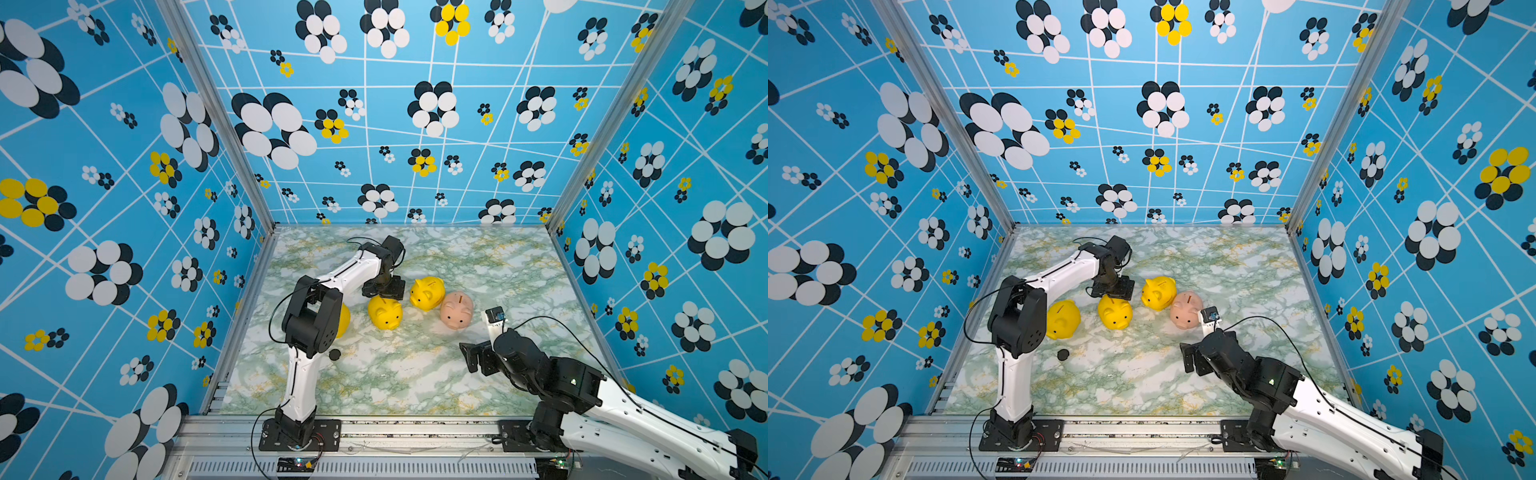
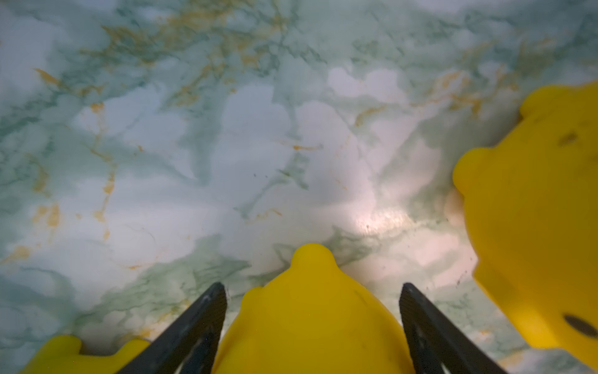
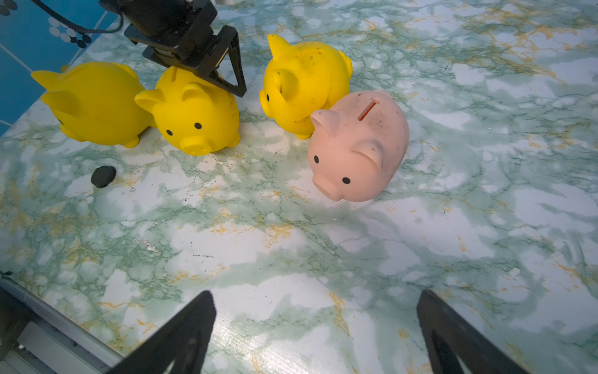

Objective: Open piggy banks
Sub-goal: Move the piggy bank to the center of the board.

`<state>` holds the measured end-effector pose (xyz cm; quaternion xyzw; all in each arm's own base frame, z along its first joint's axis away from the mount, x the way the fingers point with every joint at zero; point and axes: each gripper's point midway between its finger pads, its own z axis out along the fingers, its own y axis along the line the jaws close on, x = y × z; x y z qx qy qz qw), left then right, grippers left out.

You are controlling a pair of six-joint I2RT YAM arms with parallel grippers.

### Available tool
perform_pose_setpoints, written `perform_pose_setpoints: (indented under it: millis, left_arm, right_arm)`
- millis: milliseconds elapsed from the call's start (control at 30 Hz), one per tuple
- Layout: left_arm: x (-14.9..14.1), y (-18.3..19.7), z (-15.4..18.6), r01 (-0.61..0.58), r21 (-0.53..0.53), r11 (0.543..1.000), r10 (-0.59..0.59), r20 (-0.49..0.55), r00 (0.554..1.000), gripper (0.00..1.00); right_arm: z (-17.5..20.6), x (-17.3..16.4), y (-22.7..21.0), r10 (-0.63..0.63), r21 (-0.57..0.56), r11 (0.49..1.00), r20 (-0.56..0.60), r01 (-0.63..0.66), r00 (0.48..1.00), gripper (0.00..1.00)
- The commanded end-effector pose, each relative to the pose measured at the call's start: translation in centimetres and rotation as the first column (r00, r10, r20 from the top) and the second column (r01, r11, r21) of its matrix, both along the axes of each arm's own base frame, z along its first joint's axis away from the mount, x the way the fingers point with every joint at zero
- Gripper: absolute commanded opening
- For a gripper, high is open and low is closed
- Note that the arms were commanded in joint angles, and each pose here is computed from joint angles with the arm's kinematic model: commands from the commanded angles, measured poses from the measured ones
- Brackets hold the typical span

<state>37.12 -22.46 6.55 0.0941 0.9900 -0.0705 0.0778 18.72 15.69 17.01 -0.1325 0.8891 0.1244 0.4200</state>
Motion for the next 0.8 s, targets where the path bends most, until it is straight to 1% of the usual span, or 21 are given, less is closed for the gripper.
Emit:
perform_pose_setpoints:
  millis: [0,133,233,267,367,567,767]
  left_arm:
    - [-2.9,-3.4,2.7,0.112,-0.131,0.985,-0.108,0.042,0.993,0.86]
    - [-6.0,-5.6,3.8,0.188,-0.17,0.967,-0.185,0.032,0.982,0.86]
    - [-7.5,-7.0,3.7,0.234,-0.176,0.956,-0.233,0.025,0.972,0.88]
    - [-7.6,-7.1,4.6,0.241,-0.181,0.953,-0.236,0.048,0.97,0.9]
    - [-7.2,-7.1,5.3,0.247,-0.173,0.953,-0.236,0.079,0.969,0.93]
    - [-6.2,-6.1,7.8,0.256,-0.119,0.959,-0.236,0.159,0.959,0.98]
    - [-6.8,-5.4,8.6,0.271,-0.089,0.958,-0.253,0.175,0.952,1.0]
  right_arm:
    - [0.8,0.1,0.2,0.009,0.017,1.0,0.01,-0.009,1.0,1.0]
    - [1.4,0.2,0.7,0.018,0.029,0.999,0.014,-0.019,1.0,1.0]
    - [2.1,0.4,0.8,0.014,0.027,1.0,0.018,-0.015,1.0,1.0]
    - [2.2,0.4,0.9,0.017,0.027,0.999,0.017,-0.018,1.0,1.0]
    - [2.4,0.6,1.0,0.009,0.023,1.0,0.009,-0.01,1.0,1.0]
    - [2.5,0.6,1.4,0.006,0.042,0.999,-0.002,-0.006,1.0,1.0]
    - [1.9,0.6,1.7,0.018,0.048,0.999,-0.001,-0.018,1.0,1.0]
